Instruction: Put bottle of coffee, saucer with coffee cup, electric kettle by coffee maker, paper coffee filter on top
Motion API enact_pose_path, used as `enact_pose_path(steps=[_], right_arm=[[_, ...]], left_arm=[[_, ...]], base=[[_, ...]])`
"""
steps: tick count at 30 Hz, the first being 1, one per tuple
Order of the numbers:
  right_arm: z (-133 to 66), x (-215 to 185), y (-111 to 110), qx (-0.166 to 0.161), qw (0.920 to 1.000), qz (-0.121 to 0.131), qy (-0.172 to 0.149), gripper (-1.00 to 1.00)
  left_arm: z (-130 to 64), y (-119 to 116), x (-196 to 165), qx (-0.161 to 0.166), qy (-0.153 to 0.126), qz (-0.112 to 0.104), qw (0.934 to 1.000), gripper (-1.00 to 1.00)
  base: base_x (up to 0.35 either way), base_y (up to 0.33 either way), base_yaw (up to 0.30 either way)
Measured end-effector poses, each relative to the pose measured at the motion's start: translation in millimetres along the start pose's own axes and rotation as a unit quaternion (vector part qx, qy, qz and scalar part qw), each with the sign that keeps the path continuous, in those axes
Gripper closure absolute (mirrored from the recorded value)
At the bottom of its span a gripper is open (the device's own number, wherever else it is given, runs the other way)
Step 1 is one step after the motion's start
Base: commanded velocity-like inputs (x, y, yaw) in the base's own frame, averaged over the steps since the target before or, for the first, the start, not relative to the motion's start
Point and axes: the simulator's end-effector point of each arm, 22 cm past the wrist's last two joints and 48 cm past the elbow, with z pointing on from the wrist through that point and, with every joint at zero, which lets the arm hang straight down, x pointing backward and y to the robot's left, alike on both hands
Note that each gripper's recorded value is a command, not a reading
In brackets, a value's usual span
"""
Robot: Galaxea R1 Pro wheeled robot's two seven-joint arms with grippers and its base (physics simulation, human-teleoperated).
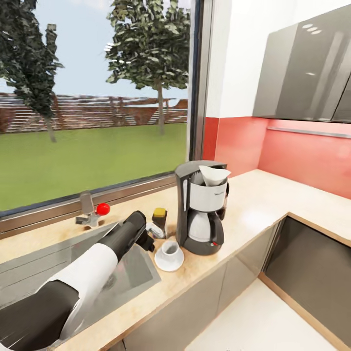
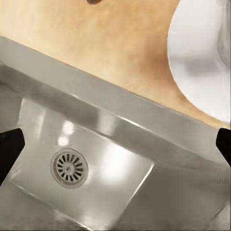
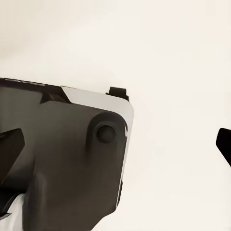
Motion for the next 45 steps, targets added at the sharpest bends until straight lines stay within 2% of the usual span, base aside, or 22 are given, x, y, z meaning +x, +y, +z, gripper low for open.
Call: enact_pose_path(steps=[20, 22, 24, 25, 29, 31, 32, 34, 37, 42, 45], right_arm=[[-0.5, -0.8, -0.1, 0.0, 1.0, 0.0, -0.002, -1.0], [-0.8, -1.6, -0.1, 0.0, 1.0, 0.0, -0.002, -1.0], [-1.0, -2.3, -0.2, 0.0, 1.0, 0.0, -0.003, -1.0], [-1.1, -2.4, -0.8, 0.001, 1.0, 0.0, -0.004, -1.0], [-1.2, -2.6, -2.2, 0.002, 1.0, 0.0, -0.004, -1.0], [-1.2, -2.6, -2.6, 0.002, 1.0, 0.0, -0.004, -1.0], [-1.2, -2.9, -2.1, 0.002, 1.0, 0.0, -0.005, -1.0], [-1.2, -3.4, -1.8, 0.001, 1.0, 0.001, -0.005, -1.0], [-1.2, -5.6, -1.7, 0.001, 0.9999, 0.001, -0.01, -1.0], [-1.4, -13.7, 1.5, -0.001, 0.9996, 0.0, -0.028, -1.0], [-1.3, -14.5, 2.8, -0.002, 0.9996, 0.001, -0.029, -1.0]], left_arm=[[-5.5, 2.7, -5.3, -0.003, -0.007, -0.001, 1.0, -1.0], [-14.7, 8.0, -15.9, -0.007, -0.025, -0.004, 0.9997, -1.0], [-26.5, 19.4, -26.6, -0.01, -0.051, -0.021, 0.9984, -1.0], [-35.4, 30.5, -33.0, -0.008, -0.072, -0.043, 0.9964, -1.0], [-57.1, 59.1, -45.3, 0.009, -0.125, -0.116, 0.9853, -1.0], [-66.8, 71.1, -52.3, 0.014, -0.152, -0.138, 0.9785, -1.0], [-74.5, 78.8, -59.9, 0.012, -0.176, -0.142, 0.974, -1.0], [-82.2, 88.5, -67.7, 0.004, -0.206, -0.138, 0.9687, -1.0], [-84.8, 95.9, -68.1, 0.001, -0.22, -0.138, 0.9656, -1.0], [-86.6, 93.4, -71.6, 0.013, -0.234, -0.145, 0.9612, -1.0], [-91.1, 96.6, -77.0, 0.008, -0.249, -0.14, 0.9583, -1.0]], base=[[-0.014, 0.0, 0.271], [0.0, 0.0, 0.219], [0.0, 0.0, 0.123], [0.0, 0.0, 0.053], [0.0, 0.0, 0.02], [0.0, 0.0, 0.004], [0.0, 0.0, 0.002], [0.0, 0.0, 0.0], [0.0, 0.0, 0.0], [0.0, 0.0, 0.0], [0.0, 0.0, 0.0]])
